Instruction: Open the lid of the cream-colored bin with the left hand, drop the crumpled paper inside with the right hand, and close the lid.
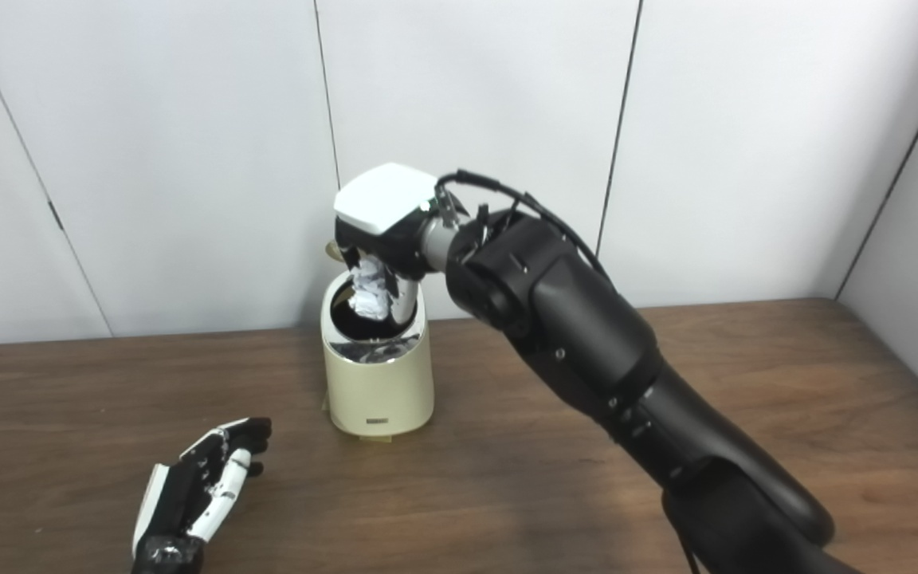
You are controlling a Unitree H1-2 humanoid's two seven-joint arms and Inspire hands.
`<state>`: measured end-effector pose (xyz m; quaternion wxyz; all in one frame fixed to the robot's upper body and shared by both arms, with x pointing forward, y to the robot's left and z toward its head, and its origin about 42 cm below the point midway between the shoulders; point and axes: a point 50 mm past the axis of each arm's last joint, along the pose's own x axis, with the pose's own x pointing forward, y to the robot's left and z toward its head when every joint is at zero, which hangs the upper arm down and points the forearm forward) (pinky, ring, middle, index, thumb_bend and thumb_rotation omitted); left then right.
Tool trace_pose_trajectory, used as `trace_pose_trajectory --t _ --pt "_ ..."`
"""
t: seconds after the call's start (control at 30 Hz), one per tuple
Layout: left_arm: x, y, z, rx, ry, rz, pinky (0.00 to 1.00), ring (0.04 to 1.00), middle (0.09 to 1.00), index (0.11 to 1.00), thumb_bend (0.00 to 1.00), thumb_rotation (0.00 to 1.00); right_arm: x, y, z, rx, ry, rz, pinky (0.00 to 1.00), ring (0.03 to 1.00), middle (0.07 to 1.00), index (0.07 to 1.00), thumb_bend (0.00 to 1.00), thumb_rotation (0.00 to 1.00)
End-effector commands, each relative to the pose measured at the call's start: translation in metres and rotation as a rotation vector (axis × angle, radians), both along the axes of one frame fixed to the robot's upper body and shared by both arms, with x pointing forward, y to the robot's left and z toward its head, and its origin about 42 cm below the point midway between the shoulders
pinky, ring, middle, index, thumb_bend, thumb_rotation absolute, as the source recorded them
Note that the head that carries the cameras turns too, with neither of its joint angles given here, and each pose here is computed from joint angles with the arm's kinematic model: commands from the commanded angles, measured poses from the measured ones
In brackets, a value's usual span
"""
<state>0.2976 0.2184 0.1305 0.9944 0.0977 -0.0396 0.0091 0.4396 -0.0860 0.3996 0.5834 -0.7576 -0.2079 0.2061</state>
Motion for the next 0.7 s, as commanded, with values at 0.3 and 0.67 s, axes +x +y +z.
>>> trace_pose_trajectory --t 0.3,0.67 --pt "0.005 -0.002 0.018 0.002 -0.076 -0.009 0.71 0.772 0.758 0.735 0.19 0.55 0.007 0.005 0.007 -0.043 -0.070 -0.050 0.14 0.216 0.397 0.497 0.52 0.00" --pt "0.004 -0.003 0.019 -0.001 -0.074 -0.011 0.72 0.773 0.761 0.738 0.18 0.54 0.011 0.002 -0.009 -0.091 -0.138 -0.027 0.12 0.183 0.469 0.477 0.53 0.00"
